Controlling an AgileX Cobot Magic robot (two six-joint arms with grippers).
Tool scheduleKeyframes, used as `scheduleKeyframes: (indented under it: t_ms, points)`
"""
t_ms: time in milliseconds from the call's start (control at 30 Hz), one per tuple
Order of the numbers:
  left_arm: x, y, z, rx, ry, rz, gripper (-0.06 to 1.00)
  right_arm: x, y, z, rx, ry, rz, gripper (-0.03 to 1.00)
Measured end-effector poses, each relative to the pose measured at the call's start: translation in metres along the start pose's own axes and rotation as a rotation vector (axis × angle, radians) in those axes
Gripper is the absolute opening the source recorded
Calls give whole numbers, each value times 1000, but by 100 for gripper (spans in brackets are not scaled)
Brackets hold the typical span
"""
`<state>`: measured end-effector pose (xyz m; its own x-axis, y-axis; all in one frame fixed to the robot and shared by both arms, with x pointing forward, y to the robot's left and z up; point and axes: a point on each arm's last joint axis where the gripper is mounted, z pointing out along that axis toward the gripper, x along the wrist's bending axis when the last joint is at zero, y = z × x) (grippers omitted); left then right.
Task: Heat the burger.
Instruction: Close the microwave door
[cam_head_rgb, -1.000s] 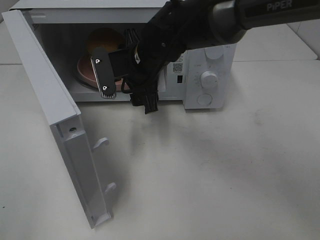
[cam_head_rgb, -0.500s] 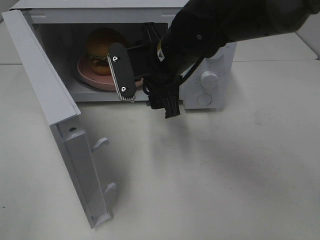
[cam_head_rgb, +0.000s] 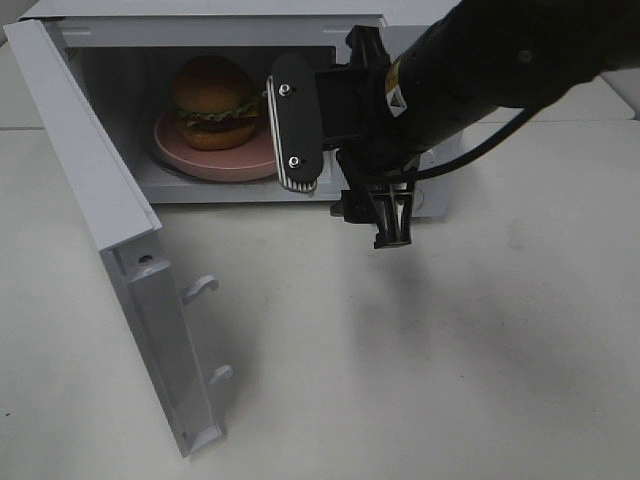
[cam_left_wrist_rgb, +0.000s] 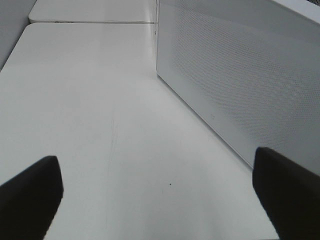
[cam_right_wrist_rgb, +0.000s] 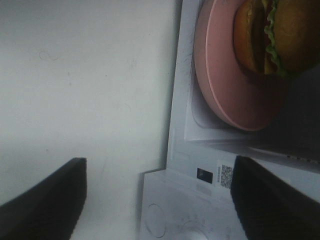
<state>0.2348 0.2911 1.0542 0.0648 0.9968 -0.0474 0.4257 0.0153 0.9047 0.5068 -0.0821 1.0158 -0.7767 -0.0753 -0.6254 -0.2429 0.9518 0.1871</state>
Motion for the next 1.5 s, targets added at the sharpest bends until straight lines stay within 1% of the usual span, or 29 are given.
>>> scheduleKeyframes:
  t_ms: [67,133,233,300,333,367,400,433,467,500,533,567,600,633,667,700,733,767,800,833,867,933,967,1000,1067,1167,1500]
  points:
    - [0,0,0,0,0,0,97,2,-2,-4,-1,-1,17,77]
    - [0,0,0,0,0,0,97,10,-9,-19,-1,-5,78,77]
    - [0,0,0,0,0,0,97,13,-11,-23,4,-2,94,77]
    - [0,0,0,0,0,0,97,25,-20,-34,33,25,175,77]
    - [0,0,0,0,0,0,97,25,-20,-34,33,25,175,77]
    - [0,0,0,0,0,0,97,30,-25,-41,49,39,231,77]
    - [0,0,0,0,0,0,97,30,-25,-41,49,39,231,77]
    - [0,0,0,0,0,0,97,33,-27,-44,58,47,267,77]
    - [0,0,0,0,0,0,97,38,-31,-50,70,57,336,77]
    - [0,0,0,0,0,0,97,38,-31,-50,70,57,336,77]
    - [0,0,0,0,0,0,97,40,-32,-54,72,58,372,77]
    - [0,0,0,0,0,0,97,43,-35,-60,83,65,445,77]
    - [0,0,0,0,0,0,97,43,-35,-60,83,65,445,77]
    - [0,0,0,0,0,0,97,45,-37,-64,90,69,487,77]
    - [0,0,0,0,0,0,97,47,-40,-71,116,78,560,77]
    - [0,0,0,0,0,0,97,47,-40,-71,116,78,560,77]
    - [0,0,0,0,0,0,97,48,-42,-75,128,79,592,77]
    - [0,0,0,0,0,0,97,50,-45,-82,164,87,668,77]
    - [0,0,0,0,0,0,97,50,-45,-82,164,87,668,77]
    - [0,0,0,0,0,0,97,52,-49,-91,193,89,731,77]
    - [0,0,0,0,0,0,97,52,-49,-91,193,89,731,77]
    - [0,0,0,0,0,0,97,54,-54,-104,224,86,796,77]
    - [0,0,0,0,0,0,97,54,-54,-104,224,86,796,77]
    - [0,0,0,0,0,0,97,57,-58,-113,250,86,831,77]
    - [0,0,0,0,0,0,97,57,-59,-116,259,86,844,77]
    - [0,0,0,0,0,0,97,62,-66,-132,293,83,903,77]
    - [0,0,0,0,0,0,97,71,-79,-167,323,60,990,77]
